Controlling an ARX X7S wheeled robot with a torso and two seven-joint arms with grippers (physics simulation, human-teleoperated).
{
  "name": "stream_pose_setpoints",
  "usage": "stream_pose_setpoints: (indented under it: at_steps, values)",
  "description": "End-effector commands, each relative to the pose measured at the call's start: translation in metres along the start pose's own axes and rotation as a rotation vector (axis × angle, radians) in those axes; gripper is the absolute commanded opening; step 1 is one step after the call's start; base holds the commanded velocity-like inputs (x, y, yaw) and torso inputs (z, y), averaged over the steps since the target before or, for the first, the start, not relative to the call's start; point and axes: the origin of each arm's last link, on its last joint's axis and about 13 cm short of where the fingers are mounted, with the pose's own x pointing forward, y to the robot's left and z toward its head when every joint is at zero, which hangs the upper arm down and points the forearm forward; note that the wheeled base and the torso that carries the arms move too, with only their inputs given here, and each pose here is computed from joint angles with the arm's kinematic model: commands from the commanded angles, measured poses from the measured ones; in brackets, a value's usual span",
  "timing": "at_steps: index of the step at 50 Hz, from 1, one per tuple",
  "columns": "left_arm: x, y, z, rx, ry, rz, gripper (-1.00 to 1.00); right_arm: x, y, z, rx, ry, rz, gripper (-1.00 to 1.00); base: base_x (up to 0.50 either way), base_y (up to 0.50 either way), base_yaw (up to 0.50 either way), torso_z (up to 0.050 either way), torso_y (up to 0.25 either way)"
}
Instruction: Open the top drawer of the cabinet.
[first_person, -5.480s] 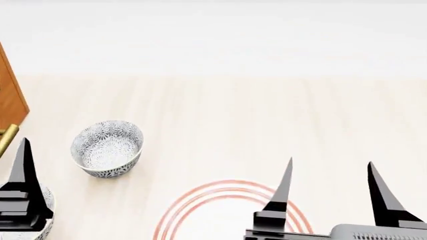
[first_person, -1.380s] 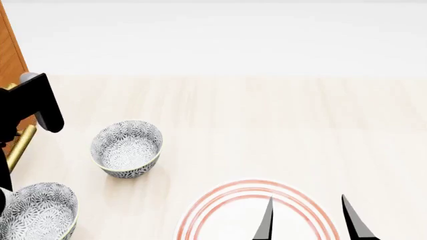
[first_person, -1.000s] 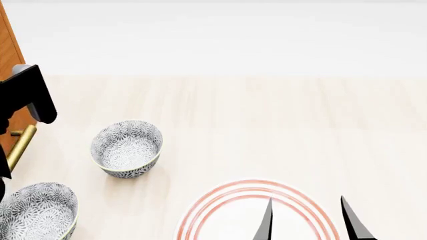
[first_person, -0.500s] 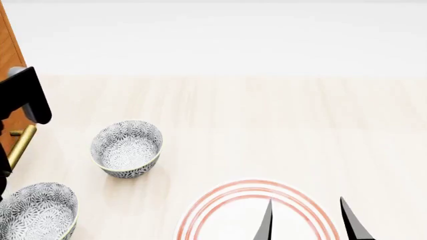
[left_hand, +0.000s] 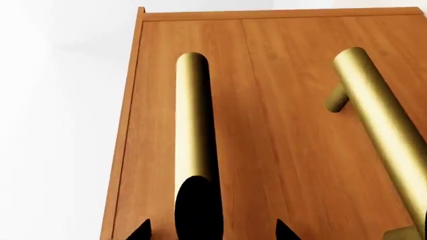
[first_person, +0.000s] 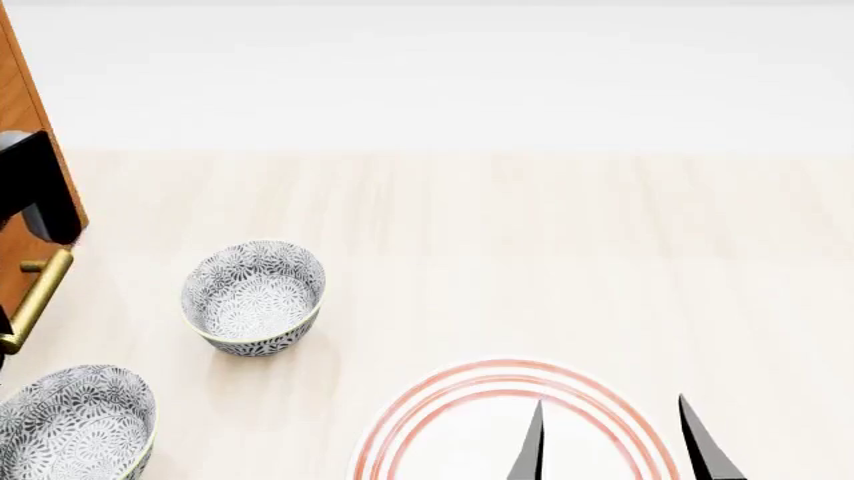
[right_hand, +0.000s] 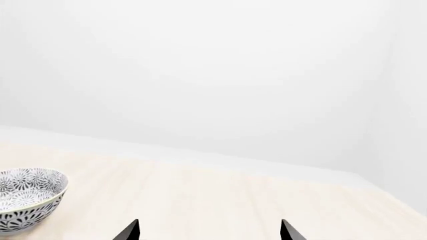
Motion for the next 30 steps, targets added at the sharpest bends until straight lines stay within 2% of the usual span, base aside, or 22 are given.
stream_pose_setpoints:
  at_steps: [1, 16, 30]
  values:
    - [0.004, 0.001, -0.007, 0.011, 0.006, 0.011, -1.00, 0.000, 0.000, -0.001, -0.001, 0.000, 0.001, 1.00, 0.00, 0.00, 0.00, 0.000, 0.000]
    - [-0.005, 0.012, -0.001, -0.003, -0.033, 0.048, -1.00, 0.000, -0.001, 0.000, 0.000, -0.001, 0.003, 1.00, 0.00, 0.00, 0.00, 0.000, 0.000]
    - [-0.032, 0.032, 0.006, -0.018, -0.142, 0.099, -1.00, -0.001, 0.000, 0.001, 0.005, -0.001, 0.011, 1.00, 0.00, 0.00, 0.00, 0.000, 0.004]
